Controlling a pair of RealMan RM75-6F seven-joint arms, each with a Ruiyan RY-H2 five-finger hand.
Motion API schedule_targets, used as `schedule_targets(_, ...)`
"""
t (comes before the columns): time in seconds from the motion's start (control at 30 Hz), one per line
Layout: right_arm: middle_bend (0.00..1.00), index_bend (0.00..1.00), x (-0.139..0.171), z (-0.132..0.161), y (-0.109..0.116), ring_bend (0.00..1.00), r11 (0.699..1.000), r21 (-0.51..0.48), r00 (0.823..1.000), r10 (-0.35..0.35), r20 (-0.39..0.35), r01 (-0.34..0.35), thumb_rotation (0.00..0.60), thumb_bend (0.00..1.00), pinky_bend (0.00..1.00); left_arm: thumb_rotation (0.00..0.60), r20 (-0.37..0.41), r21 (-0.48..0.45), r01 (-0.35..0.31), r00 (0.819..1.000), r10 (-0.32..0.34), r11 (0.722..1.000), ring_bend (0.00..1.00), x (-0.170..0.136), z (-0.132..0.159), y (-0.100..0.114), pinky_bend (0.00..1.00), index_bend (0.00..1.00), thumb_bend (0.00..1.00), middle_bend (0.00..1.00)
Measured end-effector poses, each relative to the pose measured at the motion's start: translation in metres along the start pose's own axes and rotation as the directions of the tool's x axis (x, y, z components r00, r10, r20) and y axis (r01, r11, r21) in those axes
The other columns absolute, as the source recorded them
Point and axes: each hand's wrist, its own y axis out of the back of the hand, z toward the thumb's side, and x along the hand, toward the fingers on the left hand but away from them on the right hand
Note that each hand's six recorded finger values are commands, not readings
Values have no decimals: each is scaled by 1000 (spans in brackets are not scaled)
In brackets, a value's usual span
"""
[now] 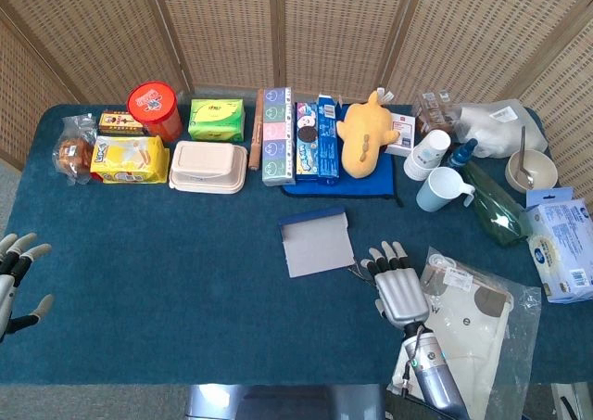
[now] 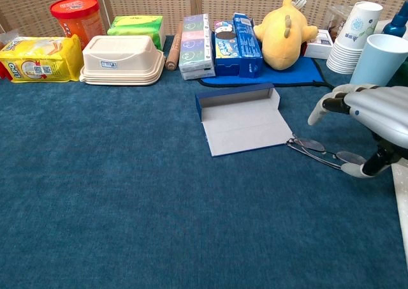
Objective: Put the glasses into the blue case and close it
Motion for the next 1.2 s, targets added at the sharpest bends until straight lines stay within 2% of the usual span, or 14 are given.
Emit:
schedule_targets(0.3, 158, 257, -5, -14, -12, 50, 1000, 11, 997, -30, 70, 29, 600, 233, 58, 600, -7, -10, 3, 1000, -4, 1000, 21, -1, 0, -3, 0, 172, 278, 98)
schedule_targets(0.57, 158, 258, -8, -22, -22, 51, 1000, 3, 995, -30, 97, 30, 600, 232, 58, 600, -7, -11, 3, 1000, -3, 1000, 18, -1, 1, -4, 0, 166, 278, 94)
schedule_targets(0.73, 158, 257, -8, -19, -27, 50, 1000, -15, 995, -19, 96, 21, 600, 231, 58, 600, -12, -10, -1, 1000, 1, 1000, 16, -1, 0, -2, 0, 162, 278, 92)
schedule_targets(1.2, 161, 256, -9, 1, -19, 50, 999, -27, 998, -38, 59, 40, 600, 231, 59, 600, -35, -11, -40, 999, 40, 999, 16, 5, -12, 6, 0, 156, 278, 91)
